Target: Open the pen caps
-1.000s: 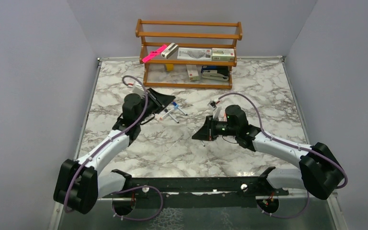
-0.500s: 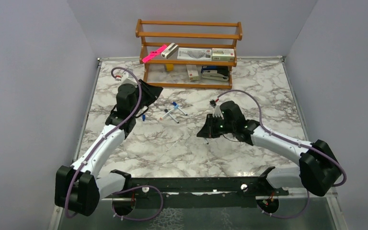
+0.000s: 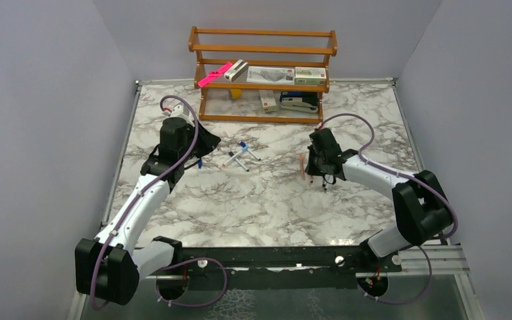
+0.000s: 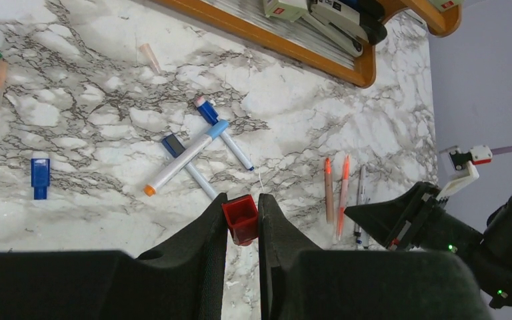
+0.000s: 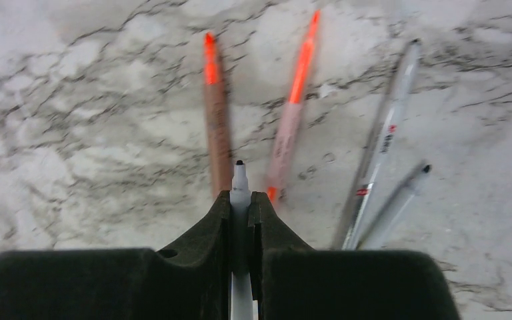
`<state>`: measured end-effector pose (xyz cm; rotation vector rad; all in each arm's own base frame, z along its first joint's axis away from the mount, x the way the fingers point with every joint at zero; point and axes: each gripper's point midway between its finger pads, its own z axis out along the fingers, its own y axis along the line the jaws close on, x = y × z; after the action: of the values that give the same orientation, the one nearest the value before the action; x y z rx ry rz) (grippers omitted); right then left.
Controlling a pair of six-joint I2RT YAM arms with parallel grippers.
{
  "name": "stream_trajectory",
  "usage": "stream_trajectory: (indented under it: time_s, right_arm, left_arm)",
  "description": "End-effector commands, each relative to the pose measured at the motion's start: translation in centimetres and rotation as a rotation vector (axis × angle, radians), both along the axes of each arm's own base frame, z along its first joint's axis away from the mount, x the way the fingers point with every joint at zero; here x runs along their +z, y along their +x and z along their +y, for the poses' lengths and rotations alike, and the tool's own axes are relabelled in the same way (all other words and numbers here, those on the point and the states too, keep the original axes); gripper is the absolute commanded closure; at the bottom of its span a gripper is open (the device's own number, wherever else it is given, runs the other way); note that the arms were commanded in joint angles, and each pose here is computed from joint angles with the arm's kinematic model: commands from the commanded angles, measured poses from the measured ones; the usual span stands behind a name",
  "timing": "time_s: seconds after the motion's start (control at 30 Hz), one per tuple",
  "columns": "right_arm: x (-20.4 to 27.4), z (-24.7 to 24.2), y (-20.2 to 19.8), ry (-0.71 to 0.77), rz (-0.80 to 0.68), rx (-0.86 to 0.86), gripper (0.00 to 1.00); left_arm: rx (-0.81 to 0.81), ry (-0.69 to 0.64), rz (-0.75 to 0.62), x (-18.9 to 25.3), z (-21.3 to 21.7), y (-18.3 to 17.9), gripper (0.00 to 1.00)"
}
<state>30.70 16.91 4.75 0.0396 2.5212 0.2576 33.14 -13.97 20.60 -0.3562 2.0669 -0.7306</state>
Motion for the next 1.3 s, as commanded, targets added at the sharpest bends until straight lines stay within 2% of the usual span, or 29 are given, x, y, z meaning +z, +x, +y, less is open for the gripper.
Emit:
stream_trajectory:
  time_s: [0.0, 0.13, 0.37, 0.5, 0.7, 0.93, 1.1, 1.27]
  right_arm:
    - [0.0, -3.4, 2.8, -0.127, -0.045, -0.088, 0.99]
    - [-0.6, -4.6, 3.5, -0.168, -0.041, -0.116, 0.97]
    - [-2.2, -4.8, 3.3, -0.183, -0.001, -0.112, 0.87]
    - [-2.1, -4.7, 3.1, -0.173, -0.002, -0.105, 0.77]
    - [-1.3, -4.5, 2.9, -0.158, -0.01, -0.098, 0.73]
    - [1.8, -4.2, 2.5, -0.11, -0.065, -0.08, 0.68]
    - [4.2, -3.1, 2.2, -0.041, -0.097, -0.029, 0.63]
    - [5.6, -1.3, 1.7, 0.054, -0.12, 0.04, 0.62]
  left_arm:
    - [-0.04, 0.016, 0.006, -0.4, 0.1, -1.1, 1.0]
    - [-0.039, 0.02, 0.023, -1.2, 0.2, -1.2, 1.0]
    - [-0.045, 0.025, 0.045, -2.3, 0.2, -1.3, 1.0]
    - [-0.041, 0.034, 0.051, -2.7, 0.4, -1.3, 1.0]
    - [-0.028, 0.05, 0.066, -3.3, 0.7, -1.2, 1.0]
    - [0.037, 0.147, 0.135, -5.9, 2.7, -0.6, 0.98]
    - [0.093, 0.235, 0.185, -8.1, 4.4, 0.1, 0.98]
    - [0.162, 0.354, 0.224, -9.6, 6.6, 1.3, 0.95]
